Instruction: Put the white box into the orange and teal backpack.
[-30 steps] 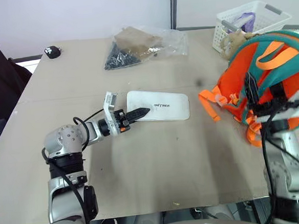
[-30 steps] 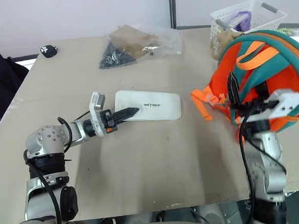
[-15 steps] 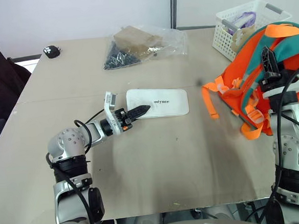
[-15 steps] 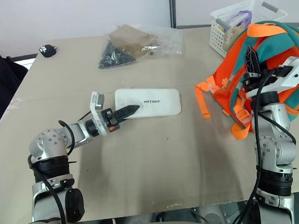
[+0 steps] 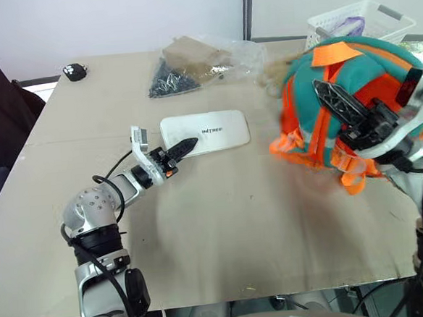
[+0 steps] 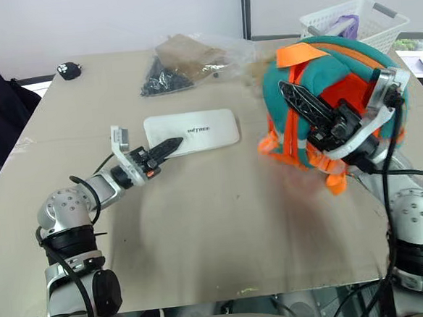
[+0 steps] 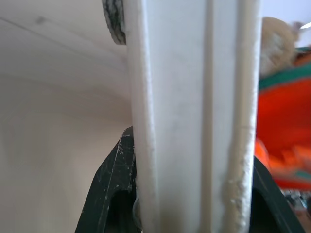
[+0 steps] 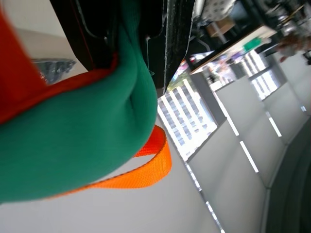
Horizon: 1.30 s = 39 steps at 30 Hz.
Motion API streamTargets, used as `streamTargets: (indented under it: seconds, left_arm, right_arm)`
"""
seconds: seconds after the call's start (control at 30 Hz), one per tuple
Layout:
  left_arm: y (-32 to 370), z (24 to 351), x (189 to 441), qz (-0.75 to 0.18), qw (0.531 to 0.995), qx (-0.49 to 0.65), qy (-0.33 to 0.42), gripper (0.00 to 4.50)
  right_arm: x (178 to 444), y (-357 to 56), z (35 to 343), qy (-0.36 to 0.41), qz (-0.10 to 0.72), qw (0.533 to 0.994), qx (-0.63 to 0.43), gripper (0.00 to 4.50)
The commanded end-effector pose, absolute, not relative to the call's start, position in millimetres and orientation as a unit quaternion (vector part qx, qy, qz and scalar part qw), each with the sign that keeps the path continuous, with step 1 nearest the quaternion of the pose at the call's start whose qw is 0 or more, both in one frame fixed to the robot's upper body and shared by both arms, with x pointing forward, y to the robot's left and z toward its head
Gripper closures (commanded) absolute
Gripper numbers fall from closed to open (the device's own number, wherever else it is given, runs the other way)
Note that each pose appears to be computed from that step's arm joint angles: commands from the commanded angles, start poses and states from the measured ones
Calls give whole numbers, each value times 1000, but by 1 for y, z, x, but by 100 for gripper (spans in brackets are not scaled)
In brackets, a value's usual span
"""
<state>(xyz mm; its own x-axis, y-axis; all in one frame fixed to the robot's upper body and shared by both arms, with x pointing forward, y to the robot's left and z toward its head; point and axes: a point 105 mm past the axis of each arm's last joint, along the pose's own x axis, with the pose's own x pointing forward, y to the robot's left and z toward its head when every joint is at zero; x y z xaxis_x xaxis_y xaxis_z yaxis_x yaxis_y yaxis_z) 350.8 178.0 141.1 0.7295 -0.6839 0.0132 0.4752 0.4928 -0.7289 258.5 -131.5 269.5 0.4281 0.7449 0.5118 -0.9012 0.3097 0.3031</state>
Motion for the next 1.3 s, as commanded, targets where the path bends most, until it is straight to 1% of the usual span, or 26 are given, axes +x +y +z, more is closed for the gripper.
streamTargets:
  seconds: [0.03, 0.17, 0.27, 0.37, 0.5, 0.57, 0.63, 0.7, 0.83, 0.97, 1.07, 1.2, 1.3]
  left_arm:
    - [183, 155, 362, -325, 868, -366, 89, 322]
    - [169, 171, 365, -352, 861, -363, 56, 322]
    - [149, 182, 369, -385, 861, -330, 41, 322]
    - [131, 202, 373, -422, 851, -312, 13, 322]
    - [121, 225, 378, -442, 850, -287, -15, 322]
    - [120, 243, 374, -465, 836, -288, -38, 322]
    - [124, 257, 362, -505, 809, -297, -49, 322]
    - [129, 258, 351, -535, 792, -291, -40, 322]
    - [141, 246, 328, -582, 772, -256, -2, 322]
    - [151, 250, 317, -610, 755, -240, -1, 322]
    - [153, 246, 315, -617, 760, -204, 6, 322]
    - [159, 251, 316, -613, 767, -191, -6, 322]
    - [173, 256, 309, -597, 783, -172, -16, 322]
  right_arm:
    - [242, -138, 280, -145, 549, 772, 287, 446]
    - [245, -139, 272, -130, 540, 786, 273, 446]
    - [243, -134, 270, -126, 540, 783, 284, 446]
    - [241, -129, 267, -120, 536, 788, 278, 446]
    - [242, -129, 268, -122, 529, 792, 280, 446]
    - [244, -129, 267, -123, 523, 796, 278, 446]
    - [246, -130, 265, -123, 515, 803, 275, 446]
    - [247, -132, 263, -125, 509, 807, 274, 446]
    - [249, -135, 260, -127, 503, 810, 273, 446]
    - [251, -140, 258, -128, 498, 814, 270, 446]
    - [252, -144, 257, -131, 493, 817, 269, 446]
    - [253, -149, 254, -133, 485, 822, 269, 446]
    - [253, -152, 250, -132, 478, 826, 267, 446]
